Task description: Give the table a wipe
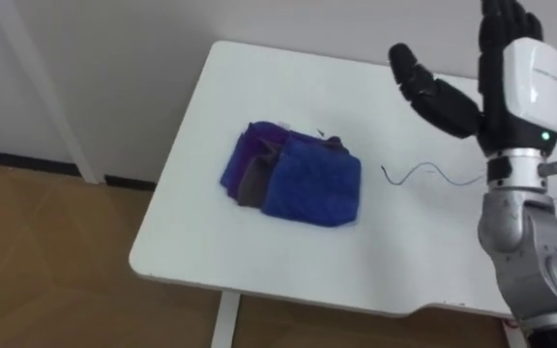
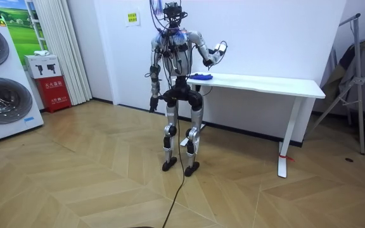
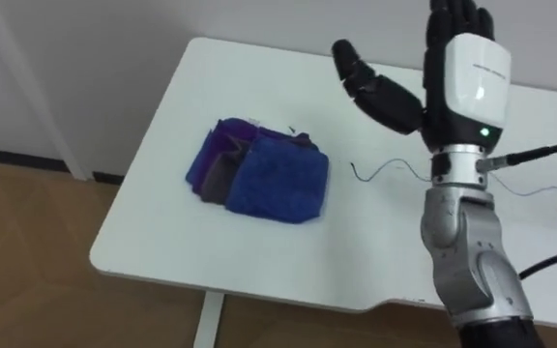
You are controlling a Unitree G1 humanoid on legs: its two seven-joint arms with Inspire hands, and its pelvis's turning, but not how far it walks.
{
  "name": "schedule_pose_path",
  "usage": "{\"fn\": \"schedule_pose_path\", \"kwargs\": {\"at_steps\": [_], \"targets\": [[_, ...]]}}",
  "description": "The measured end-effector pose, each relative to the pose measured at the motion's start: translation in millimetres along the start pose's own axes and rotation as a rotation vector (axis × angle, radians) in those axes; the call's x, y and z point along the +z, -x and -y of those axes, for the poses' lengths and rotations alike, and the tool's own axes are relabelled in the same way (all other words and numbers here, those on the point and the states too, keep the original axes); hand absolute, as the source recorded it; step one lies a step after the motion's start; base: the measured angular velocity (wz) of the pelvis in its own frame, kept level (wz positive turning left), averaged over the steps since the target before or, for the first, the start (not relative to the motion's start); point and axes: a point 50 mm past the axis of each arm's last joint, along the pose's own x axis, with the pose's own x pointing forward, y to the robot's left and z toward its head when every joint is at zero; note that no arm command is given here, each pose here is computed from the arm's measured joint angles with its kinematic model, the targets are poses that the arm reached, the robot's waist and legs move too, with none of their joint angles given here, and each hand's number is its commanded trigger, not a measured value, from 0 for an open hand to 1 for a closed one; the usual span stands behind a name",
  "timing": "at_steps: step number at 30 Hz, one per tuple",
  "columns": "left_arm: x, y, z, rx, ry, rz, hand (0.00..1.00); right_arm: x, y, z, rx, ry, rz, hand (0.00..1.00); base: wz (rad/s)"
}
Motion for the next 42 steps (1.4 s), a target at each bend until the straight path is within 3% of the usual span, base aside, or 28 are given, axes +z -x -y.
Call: {"fn": "schedule_pose_path", "kwargs": {"at_steps": [15,26,32,35,42], "targets": [[12.2,-2.2,-1.6,0.015,-0.053,0.027,0.0,-2.0,22.4,-67.0,0.488,0.193,-0.006,0.0,0.1],[5.3,-1.1,0.0,0.007,-0.06,0.007,0.0,-7.4,31.3,-76.3,0.568,0.251,-0.007,0.0,0.13],[10.1,-2.3,-6.9,0.047,-0.082,0.033,0.0,-6.2,47.2,-88.7,0.636,0.271,0.034,0.0,-0.15],[5.1,-0.1,-1.5,0.033,-0.082,0.024,0.0,-10.4,66.0,-95.4,0.667,0.288,0.026,0.0,0.28],[8.0,-0.1,-3.0,0.044,-0.119,0.03,0.0,-22.5,76.7,-105.2,0.738,0.322,-0.047,0.0,0.06]]}}
